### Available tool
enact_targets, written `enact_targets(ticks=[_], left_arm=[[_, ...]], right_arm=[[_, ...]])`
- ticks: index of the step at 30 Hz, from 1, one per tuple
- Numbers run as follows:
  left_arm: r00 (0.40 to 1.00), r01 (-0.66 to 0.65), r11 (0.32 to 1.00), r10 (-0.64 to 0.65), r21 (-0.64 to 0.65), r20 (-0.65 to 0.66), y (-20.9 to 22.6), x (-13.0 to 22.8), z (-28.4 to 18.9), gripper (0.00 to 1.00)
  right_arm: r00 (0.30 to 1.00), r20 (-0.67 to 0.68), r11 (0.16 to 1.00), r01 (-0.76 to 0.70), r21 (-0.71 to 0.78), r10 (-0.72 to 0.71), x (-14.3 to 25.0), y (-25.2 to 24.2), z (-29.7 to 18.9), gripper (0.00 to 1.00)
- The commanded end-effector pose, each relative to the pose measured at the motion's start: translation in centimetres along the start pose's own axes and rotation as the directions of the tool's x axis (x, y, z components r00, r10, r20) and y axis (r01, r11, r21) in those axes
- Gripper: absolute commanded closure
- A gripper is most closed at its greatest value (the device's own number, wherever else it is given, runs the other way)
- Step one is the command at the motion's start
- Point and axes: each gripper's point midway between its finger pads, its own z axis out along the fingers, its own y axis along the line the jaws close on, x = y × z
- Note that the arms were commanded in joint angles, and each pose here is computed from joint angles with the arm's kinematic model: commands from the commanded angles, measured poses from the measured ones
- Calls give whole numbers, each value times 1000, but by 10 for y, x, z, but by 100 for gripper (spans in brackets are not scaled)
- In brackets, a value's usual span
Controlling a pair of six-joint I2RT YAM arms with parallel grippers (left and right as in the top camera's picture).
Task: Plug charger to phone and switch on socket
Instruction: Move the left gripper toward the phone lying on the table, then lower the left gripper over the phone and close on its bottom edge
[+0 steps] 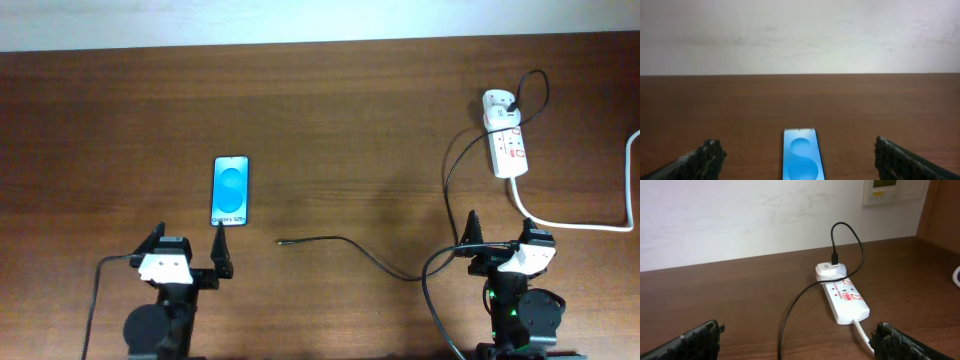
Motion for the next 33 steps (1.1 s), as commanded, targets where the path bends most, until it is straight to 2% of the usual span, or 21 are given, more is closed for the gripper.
enact_targets(ticks=[1,11,15,20,26,28,33], left_arm=[[1000,-22,1000,22,12,-5,-3,-37,1,1],[950,6,999,9,47,-312,-10,-81,35,1],[903,18,999,3,47,-431,-10,-79,51,1],[840,98,984,-2,147,-542,-31,-55,56,1],[830,112,981,-3,162,-558,-34,-51,54,1],[840,74,981,35,178,-542,-33,-54,56,1],[818,57,996,-9,65,-575,-15,-60,85,1]], right_arm=[[1000,-4,1000,3,6,-3,2,-1,0,2],[1000,-4,1000,3,6,-3,2,-1,0,2],[1000,-4,1000,3,6,-3,2,-1,0,2],[1000,-4,1000,3,6,-3,2,-1,0,2],[1000,-4,1000,3,6,-3,2,-1,0,2],[1000,-4,1000,3,6,-3,2,-1,0,2],[1000,-4,1000,3,6,-3,2,-1,0,2]])
